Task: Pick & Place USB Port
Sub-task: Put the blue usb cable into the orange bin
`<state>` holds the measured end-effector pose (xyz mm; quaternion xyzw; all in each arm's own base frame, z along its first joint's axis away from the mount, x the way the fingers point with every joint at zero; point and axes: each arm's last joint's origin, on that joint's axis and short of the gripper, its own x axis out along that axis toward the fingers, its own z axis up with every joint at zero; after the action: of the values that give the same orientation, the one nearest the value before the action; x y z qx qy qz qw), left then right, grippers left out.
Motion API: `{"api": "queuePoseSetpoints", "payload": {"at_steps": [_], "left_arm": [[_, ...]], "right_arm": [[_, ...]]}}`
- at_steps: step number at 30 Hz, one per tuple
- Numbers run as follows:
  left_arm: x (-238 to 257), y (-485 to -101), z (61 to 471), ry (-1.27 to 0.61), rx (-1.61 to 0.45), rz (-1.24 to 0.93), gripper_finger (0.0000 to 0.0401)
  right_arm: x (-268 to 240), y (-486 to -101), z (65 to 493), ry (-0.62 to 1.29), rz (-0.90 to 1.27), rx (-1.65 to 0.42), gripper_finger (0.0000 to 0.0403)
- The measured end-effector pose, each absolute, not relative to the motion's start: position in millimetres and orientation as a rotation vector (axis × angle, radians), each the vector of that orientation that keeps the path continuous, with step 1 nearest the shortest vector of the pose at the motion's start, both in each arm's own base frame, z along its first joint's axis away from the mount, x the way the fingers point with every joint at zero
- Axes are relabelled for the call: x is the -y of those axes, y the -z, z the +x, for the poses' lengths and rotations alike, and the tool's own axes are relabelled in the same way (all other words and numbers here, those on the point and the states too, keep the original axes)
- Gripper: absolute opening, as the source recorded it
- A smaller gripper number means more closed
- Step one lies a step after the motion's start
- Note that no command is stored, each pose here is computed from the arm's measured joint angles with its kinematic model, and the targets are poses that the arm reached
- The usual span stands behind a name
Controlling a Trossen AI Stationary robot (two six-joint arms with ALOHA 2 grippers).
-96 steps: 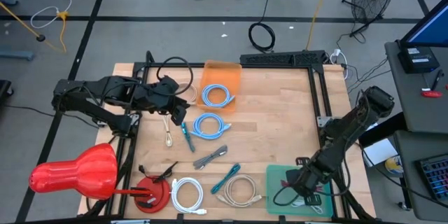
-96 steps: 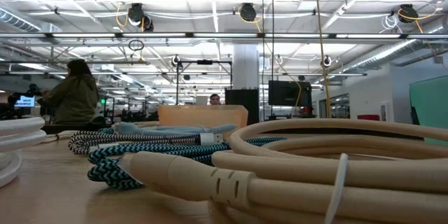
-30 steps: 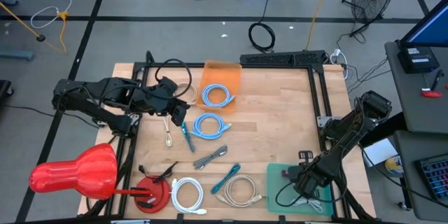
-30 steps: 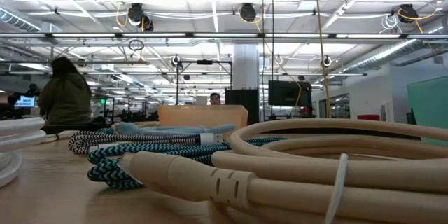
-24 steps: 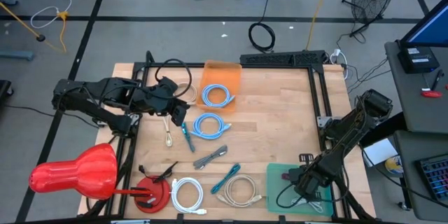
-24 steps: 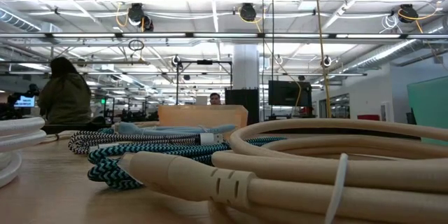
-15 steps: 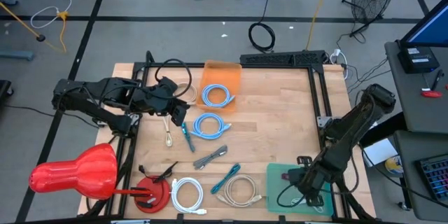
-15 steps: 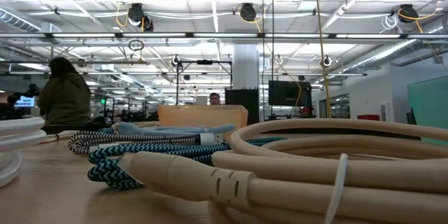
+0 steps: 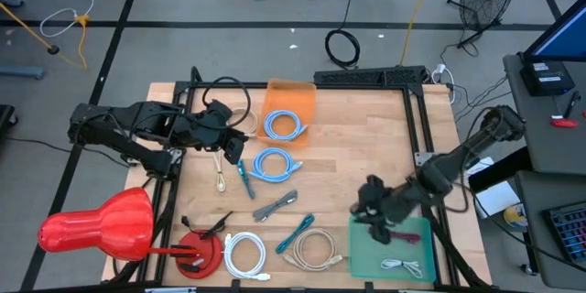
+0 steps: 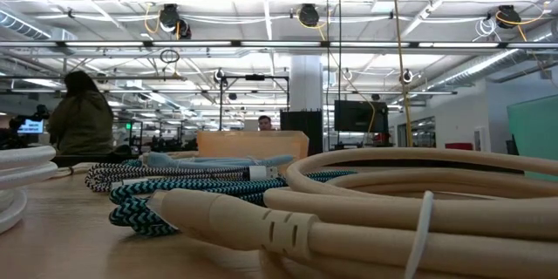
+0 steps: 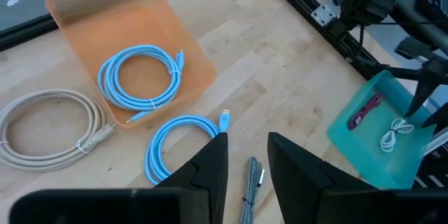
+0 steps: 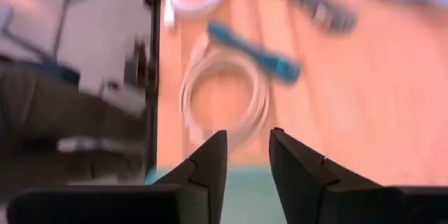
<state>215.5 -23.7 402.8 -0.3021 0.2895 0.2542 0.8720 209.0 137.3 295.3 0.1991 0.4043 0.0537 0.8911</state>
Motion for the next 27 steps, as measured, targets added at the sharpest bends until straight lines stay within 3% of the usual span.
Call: {"api": "queuePoseSetpoints", "payload": {"at_steps": [8, 20, 27], "left_arm": [[23.5, -402.9, 215.4, -0.535, -0.603, -0.628, 0.0103], [21.4, -401.3, 213.8, -0.540, -0.633, -0.546, 0.0103], [13.2, -364.8, 220.1, -0.595, -0.858, -0.539, 0.0103]], "right_arm": [[-98.6, -302.0, 249.0, -0.003, 0.440, -0.641, 0.0091], [-26.3, -274.5, 289.8, 0.247, 0.531, -0.673, 0.0091], [-3.4, -263.2, 301.6, 0.265, 0.625, -0.690, 0.0091]]}}
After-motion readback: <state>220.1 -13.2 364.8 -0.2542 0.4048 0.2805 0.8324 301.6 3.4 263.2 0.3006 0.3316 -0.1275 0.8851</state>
